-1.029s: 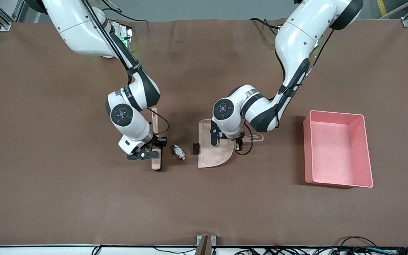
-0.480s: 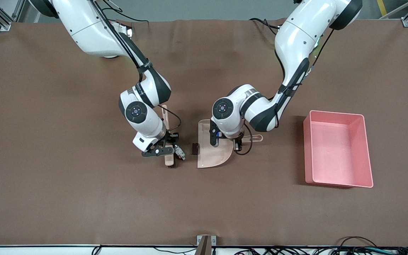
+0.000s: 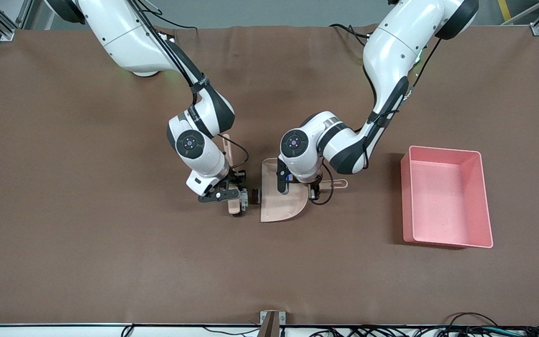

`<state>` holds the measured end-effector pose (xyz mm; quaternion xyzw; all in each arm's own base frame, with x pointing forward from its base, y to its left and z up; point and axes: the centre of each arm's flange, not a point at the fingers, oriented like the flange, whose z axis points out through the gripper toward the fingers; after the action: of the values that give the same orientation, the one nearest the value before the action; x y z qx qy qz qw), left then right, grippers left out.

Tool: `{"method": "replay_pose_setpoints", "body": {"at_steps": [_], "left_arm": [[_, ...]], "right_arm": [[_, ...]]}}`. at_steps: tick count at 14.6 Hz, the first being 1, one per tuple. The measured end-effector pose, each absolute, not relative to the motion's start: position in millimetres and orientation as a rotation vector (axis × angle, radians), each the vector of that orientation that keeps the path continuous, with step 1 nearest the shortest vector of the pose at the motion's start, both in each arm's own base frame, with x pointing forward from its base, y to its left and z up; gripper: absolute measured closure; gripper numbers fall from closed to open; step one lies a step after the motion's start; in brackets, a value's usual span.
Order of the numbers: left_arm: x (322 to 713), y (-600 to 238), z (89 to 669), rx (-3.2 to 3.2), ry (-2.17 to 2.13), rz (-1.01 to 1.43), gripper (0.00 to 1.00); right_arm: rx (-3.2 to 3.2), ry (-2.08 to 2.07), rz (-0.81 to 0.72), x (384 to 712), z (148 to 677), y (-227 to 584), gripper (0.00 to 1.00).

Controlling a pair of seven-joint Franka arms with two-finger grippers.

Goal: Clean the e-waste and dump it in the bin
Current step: 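Sweep the battery and electronic part into the dustpan with the brush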

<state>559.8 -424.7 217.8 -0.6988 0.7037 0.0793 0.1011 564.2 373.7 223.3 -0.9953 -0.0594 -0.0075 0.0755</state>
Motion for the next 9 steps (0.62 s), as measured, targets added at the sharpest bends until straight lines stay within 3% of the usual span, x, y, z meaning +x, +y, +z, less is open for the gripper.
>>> {"method": "replay_pose_setpoints", "body": {"at_steps": [5,9], "left_arm": [[560.1,-424.8,218.2,-2.063,2.079,0.233,0.67],[560.2,-424.7,218.2,-2.063,2.078,0.233,0.67]], "right_arm": [[-2.96,-0.157,-0.035,560.4,213.6,382.7,0.57],[-2.939,-0.144,-0.024,555.5,214.2,392.9,0.57]]}}
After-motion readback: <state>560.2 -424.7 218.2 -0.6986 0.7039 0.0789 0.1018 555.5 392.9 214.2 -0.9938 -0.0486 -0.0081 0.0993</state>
